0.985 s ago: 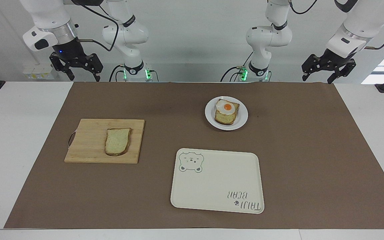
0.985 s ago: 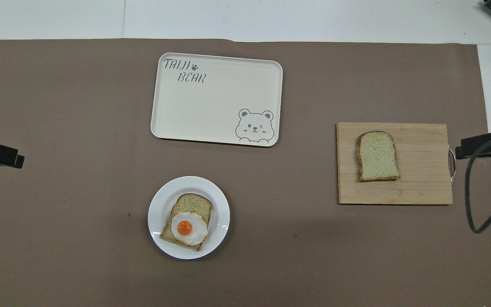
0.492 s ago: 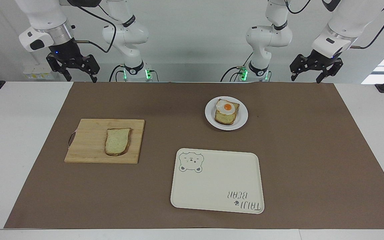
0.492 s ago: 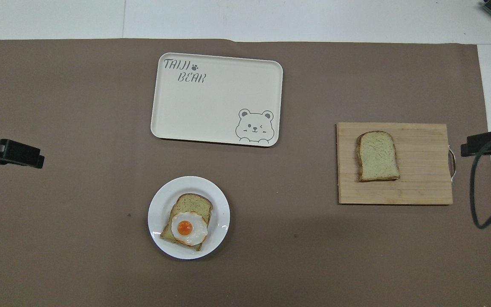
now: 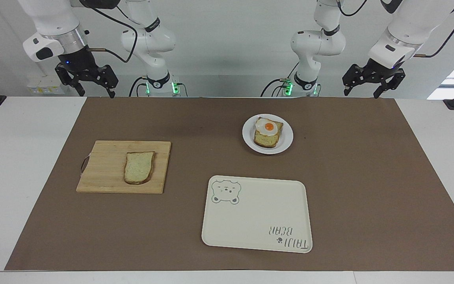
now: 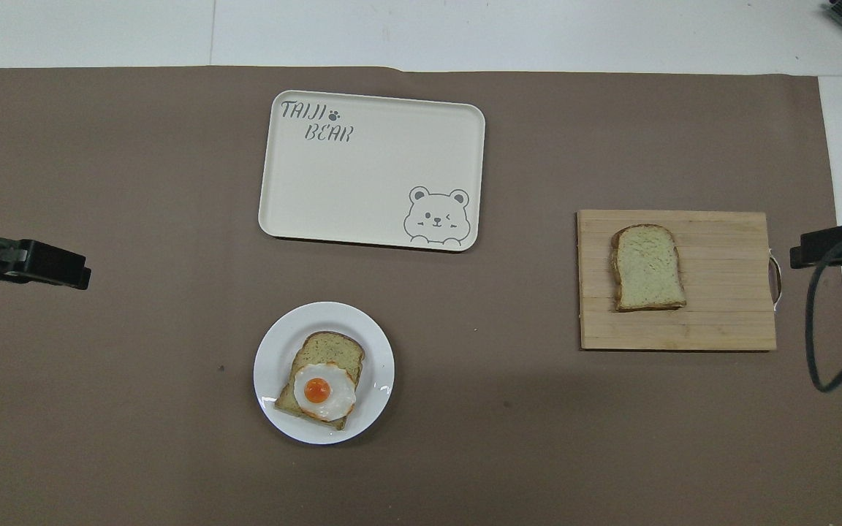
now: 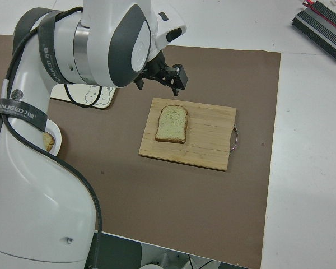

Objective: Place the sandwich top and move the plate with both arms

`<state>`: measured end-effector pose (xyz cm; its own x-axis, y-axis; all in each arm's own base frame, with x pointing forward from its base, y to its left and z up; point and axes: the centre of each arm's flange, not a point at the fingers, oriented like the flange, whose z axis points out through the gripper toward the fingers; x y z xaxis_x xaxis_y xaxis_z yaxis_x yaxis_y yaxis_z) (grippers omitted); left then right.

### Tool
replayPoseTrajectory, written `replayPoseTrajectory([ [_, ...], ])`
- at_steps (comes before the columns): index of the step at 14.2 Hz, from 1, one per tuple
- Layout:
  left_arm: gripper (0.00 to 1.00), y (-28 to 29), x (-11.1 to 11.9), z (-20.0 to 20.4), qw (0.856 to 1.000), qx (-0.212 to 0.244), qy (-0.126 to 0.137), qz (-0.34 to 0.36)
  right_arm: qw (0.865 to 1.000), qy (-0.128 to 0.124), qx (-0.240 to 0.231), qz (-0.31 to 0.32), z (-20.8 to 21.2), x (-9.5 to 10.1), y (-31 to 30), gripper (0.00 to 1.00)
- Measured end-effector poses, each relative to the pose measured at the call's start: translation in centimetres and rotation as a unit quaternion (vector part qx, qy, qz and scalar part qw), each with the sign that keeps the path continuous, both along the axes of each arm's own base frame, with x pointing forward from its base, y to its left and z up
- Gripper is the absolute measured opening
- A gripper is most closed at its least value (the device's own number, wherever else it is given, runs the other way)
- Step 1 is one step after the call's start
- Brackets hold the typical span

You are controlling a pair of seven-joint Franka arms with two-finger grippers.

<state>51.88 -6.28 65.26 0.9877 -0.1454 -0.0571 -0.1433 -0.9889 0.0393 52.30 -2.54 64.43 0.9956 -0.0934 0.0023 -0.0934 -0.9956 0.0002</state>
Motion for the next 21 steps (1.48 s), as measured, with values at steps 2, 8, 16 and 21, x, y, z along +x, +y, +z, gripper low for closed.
replayPoseTrajectory([
  [2,1.00,0.8,0.1,0.0,1.000,0.000,0.000,0.008,1.000,0.001,0.000,0.008,-1.1,0.1,0.0,1.00],
  [8,1.00,2.2,0.2,0.0,1.000,-0.001,0.000,0.020,0.998,-0.056,-0.002,0.017,-6.5,4.7,0.7,1.00],
  [16,1.00,2.2,0.2,0.0,1.000,-0.001,0.000,0.020,0.997,-0.021,-0.008,0.076,-15.9,8.4,0.2,1.00],
  [21,1.00,2.2,0.2,0.0,1.000,-0.001,0.000,0.020,0.997,-0.012,0.010,0.073,-20.0,8.1,-0.1,1.00],
])
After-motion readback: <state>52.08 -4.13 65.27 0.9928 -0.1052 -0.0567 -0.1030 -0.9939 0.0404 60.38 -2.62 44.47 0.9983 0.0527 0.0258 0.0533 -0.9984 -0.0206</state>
